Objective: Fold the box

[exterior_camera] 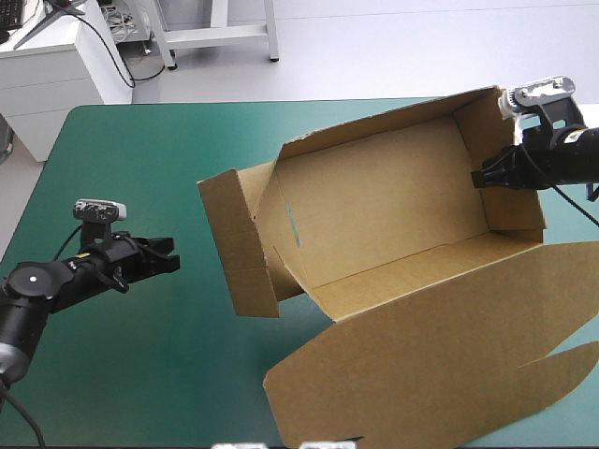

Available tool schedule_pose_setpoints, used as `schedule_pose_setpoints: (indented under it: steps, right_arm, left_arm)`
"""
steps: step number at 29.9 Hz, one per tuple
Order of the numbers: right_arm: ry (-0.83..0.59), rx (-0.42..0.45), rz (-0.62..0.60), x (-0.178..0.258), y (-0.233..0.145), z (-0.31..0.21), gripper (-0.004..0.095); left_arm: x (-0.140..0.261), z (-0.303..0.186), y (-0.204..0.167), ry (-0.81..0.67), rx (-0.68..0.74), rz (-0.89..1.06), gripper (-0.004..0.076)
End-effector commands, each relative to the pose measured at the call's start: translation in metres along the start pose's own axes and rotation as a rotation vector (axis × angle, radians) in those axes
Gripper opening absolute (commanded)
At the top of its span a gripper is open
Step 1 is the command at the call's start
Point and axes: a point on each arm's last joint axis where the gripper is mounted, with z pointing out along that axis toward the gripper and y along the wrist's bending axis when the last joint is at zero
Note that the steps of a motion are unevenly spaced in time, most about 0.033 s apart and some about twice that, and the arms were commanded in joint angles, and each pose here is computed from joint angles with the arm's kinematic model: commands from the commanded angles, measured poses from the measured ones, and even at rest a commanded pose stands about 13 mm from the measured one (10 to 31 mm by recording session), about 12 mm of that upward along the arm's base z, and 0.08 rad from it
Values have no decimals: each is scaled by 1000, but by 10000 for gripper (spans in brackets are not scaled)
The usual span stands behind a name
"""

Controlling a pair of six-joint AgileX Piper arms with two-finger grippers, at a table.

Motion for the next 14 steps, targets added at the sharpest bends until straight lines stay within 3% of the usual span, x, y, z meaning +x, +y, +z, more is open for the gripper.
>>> schedule_pose_setpoints:
  steps: [1, 8, 11, 14]
  right_arm:
    - [-76, -28, -4, -5, 10, -20, -19]
    - [-93, -29, -1, -7, 10, -20, -19]
    - [-107, -40, 4, -8, 11, -20, -19]
    - [-117, -50, 9, -9, 12, -20, -19]
  left_arm:
    - [-16, 12, -7, -109, 174, -25, -9]
    - [-13, 42, -3, -75, 369, -166, 1]
    - [-11, 48, -8, -62, 513, -189, 88]
    - [-14, 46, -17, -108, 697, -179, 275]
